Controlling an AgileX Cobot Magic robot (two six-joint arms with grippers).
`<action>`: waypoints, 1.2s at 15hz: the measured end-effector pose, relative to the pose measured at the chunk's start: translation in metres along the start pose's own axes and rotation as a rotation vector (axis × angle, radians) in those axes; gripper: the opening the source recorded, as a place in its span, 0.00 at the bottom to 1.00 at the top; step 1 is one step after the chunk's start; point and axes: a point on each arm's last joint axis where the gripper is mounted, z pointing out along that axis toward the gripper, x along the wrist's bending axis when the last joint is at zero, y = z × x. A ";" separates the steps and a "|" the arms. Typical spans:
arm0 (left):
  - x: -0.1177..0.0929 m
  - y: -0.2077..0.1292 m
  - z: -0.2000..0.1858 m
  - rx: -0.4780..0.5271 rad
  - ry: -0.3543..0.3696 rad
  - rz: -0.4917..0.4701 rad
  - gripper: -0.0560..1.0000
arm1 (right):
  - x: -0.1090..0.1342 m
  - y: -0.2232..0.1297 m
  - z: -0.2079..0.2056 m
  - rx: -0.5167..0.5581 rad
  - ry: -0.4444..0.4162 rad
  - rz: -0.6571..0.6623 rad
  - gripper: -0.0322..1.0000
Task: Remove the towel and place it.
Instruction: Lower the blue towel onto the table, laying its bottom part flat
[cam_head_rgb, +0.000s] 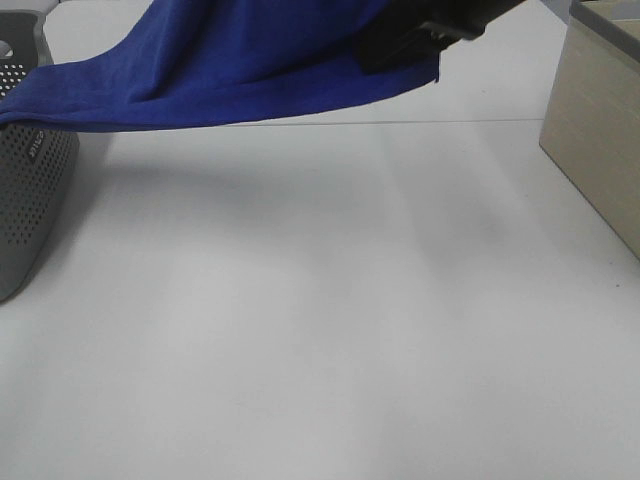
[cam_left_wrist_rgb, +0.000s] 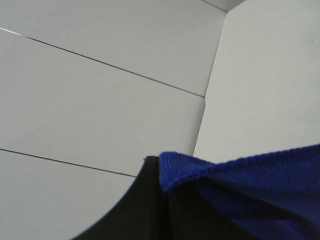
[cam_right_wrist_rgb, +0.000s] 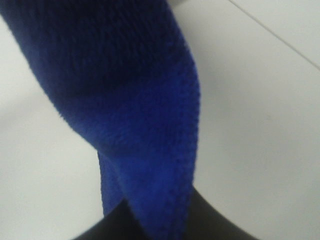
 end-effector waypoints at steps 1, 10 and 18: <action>0.001 0.003 0.000 -0.030 0.011 -0.042 0.05 | 0.000 0.009 -0.016 0.039 -0.063 -0.033 0.05; 0.034 -0.020 0.004 -0.170 0.171 -0.282 0.05 | 0.001 0.072 -0.121 0.035 -0.512 -0.264 0.05; 0.066 -0.031 -0.003 -0.339 0.337 -0.250 0.05 | -0.010 0.114 -0.143 -0.401 -0.796 -0.404 0.05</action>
